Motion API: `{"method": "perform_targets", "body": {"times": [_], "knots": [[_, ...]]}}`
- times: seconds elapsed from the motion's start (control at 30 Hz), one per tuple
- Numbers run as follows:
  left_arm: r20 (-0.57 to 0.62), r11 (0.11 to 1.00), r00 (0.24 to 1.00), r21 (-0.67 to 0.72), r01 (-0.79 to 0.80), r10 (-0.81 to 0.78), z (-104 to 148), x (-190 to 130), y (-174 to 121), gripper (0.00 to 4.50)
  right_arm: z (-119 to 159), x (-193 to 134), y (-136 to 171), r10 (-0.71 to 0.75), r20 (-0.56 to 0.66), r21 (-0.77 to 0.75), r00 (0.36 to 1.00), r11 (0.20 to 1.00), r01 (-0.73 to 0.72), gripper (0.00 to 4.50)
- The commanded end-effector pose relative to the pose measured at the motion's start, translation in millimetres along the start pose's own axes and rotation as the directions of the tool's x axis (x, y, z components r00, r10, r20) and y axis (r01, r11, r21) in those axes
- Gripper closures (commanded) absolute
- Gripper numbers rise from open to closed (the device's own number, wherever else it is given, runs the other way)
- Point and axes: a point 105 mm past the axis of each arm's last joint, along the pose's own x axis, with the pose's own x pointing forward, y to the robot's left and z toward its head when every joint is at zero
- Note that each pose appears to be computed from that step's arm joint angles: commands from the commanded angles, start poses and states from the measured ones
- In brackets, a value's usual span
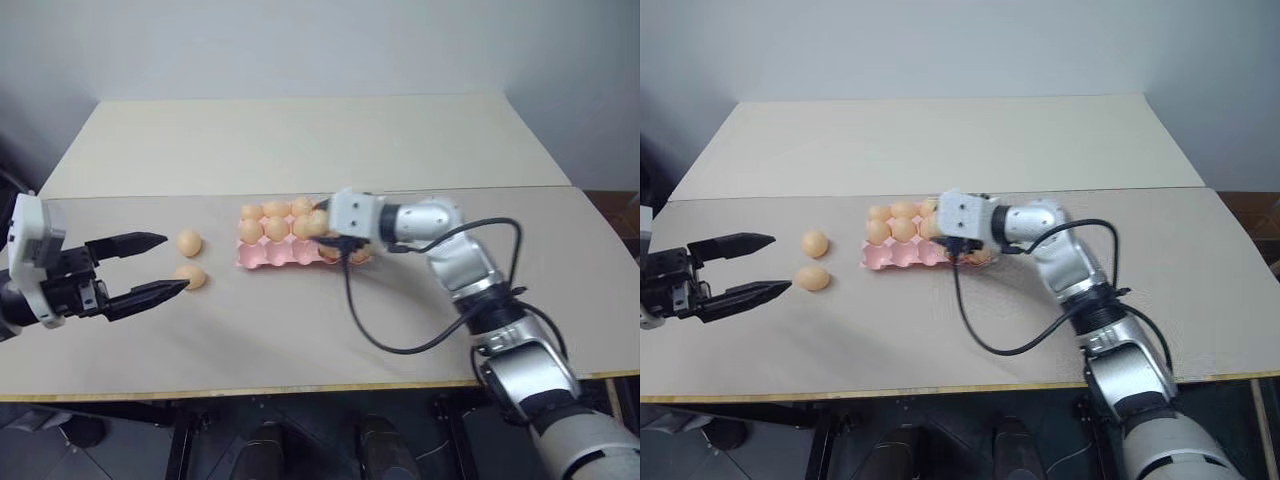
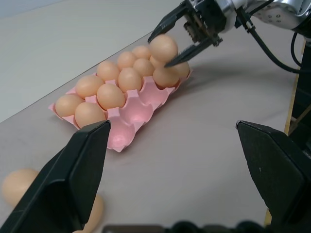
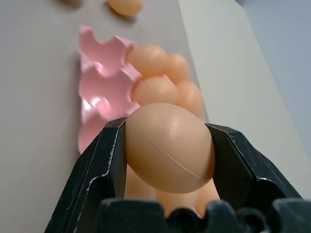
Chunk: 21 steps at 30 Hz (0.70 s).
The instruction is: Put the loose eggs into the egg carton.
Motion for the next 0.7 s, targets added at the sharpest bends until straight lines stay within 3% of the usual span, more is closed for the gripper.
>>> {"method": "perform_targets", "body": {"times": [0.03,0.2,0.43,0.7], "knots": [[0.005,0.999,1.000,0.036,0.006,-0.006,8.6,-1.0,-2.1,0.00,0.2,7.2,-5.4,-0.033,-0.021,0.013,0.999,0.999,0.033,2.16],[-0.002,0.999,1.000,0.034,0.012,-0.012,8.6,-1.5,-2.8,0.00,-2.6,17.2,-0.8,-0.031,-0.025,0.058,0.999,0.998,0.033,2.16],[-0.001,0.999,1.000,0.029,0.018,-0.018,9.1,-0.8,-3.9,0.00,6.3,26.9,-2.2,-0.051,-0.002,0.092,0.999,0.994,0.051,0.03],[-0.007,1.000,1.000,0.023,0.011,-0.011,7.0,-4.6,-4.3,0.00,35.2,-12.9,-33.2,-0.152,0.097,0.184,0.984,0.974,0.133,0.03]]}}
